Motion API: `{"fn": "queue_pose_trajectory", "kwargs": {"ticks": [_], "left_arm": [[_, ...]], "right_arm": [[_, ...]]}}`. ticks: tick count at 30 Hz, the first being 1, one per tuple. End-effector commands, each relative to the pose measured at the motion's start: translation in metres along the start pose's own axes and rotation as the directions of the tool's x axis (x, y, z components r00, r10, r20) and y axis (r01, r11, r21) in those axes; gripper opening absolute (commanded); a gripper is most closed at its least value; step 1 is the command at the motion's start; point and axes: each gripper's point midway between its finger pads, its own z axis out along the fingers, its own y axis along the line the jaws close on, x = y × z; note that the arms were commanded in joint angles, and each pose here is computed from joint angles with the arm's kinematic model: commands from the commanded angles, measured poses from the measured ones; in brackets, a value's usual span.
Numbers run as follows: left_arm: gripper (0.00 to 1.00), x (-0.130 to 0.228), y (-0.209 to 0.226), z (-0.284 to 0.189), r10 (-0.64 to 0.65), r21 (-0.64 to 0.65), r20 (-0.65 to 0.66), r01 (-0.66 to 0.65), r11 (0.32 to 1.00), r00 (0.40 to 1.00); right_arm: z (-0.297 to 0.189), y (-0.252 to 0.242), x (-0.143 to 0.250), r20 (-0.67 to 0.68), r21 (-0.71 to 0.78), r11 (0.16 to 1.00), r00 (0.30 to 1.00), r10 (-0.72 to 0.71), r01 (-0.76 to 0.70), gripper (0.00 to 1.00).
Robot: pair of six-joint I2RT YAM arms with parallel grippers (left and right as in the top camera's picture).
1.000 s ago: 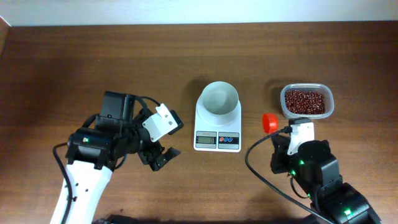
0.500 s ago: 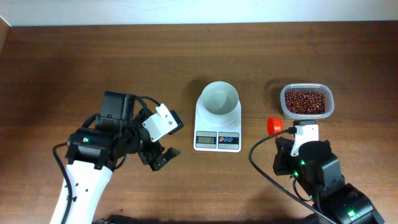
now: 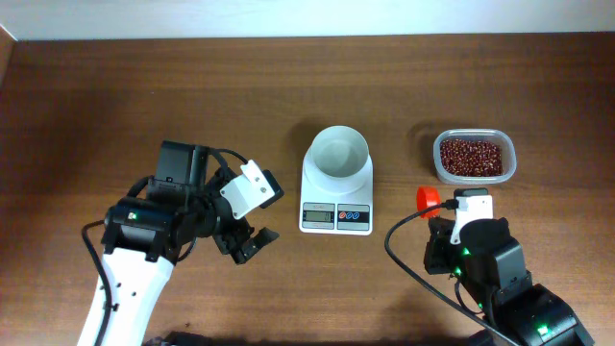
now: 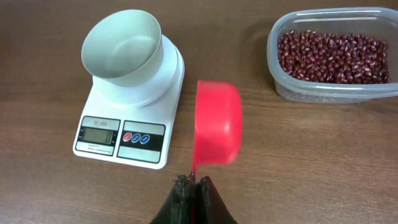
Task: Scoop and weigh 50g on scale
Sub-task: 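Carry the red scoop with the right gripper toward the bean tub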
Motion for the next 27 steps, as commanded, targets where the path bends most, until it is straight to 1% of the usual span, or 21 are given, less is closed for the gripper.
{"fn": "queue_pose_trajectory", "kwargs": {"ticks": [1, 8, 14, 17, 20, 23, 24, 27], "left_arm": [[0.99, -0.006, 0.003, -0.005, 0.025, -0.011, 0.018, -0.025, 1.0, 1.0], [0.99, -0.006, 0.003, -0.005, 0.026, -0.011, 0.019, -0.025, 1.0, 0.999], [0.99, -0.006, 0.003, -0.005, 0.025, -0.011, 0.018, -0.025, 1.0, 1.0], [0.99, -0.006, 0.003, -0.005, 0.025, -0.011, 0.018, -0.025, 1.0, 1.0], [0.99, -0.006, 0.003, -0.005, 0.026, -0.011, 0.019, -0.025, 1.0, 0.999], [0.99, -0.006, 0.003, -0.005, 0.025, -0.011, 0.018, -0.025, 1.0, 1.0], [0.99, -0.006, 0.003, -0.005, 0.026, -0.011, 0.019, -0.025, 1.0, 0.999], [0.99, -0.006, 0.003, -0.005, 0.025, -0.011, 0.018, -0.025, 1.0, 1.0]], "right_arm": [[-0.006, -0.001, -0.012, 0.044, 0.006, 1.0, 0.999, 0.019, -0.019, 0.04], [-0.004, -0.004, -0.015, 0.05, 0.032, 0.999, 0.999, 0.018, -0.02, 0.04], [0.017, -0.005, -0.004, -0.034, 0.066, 0.998, 0.999, 0.004, -0.002, 0.04], [0.025, -0.012, -0.005, -0.047, 0.12, 0.993, 0.999, -0.002, 0.008, 0.04], [0.023, -0.008, -0.019, -0.031, 0.122, 0.992, 0.999, -0.011, 0.015, 0.04], [0.018, -0.015, -0.034, -0.008, 0.166, 0.986, 1.0, -0.004, 0.005, 0.04], [0.018, -0.019, -0.037, -0.02, 0.18, 0.983, 1.0, -0.013, 0.017, 0.04], [0.019, -0.037, -0.041, -0.069, 0.25, 0.968, 0.997, 0.029, -0.011, 0.04]]}}
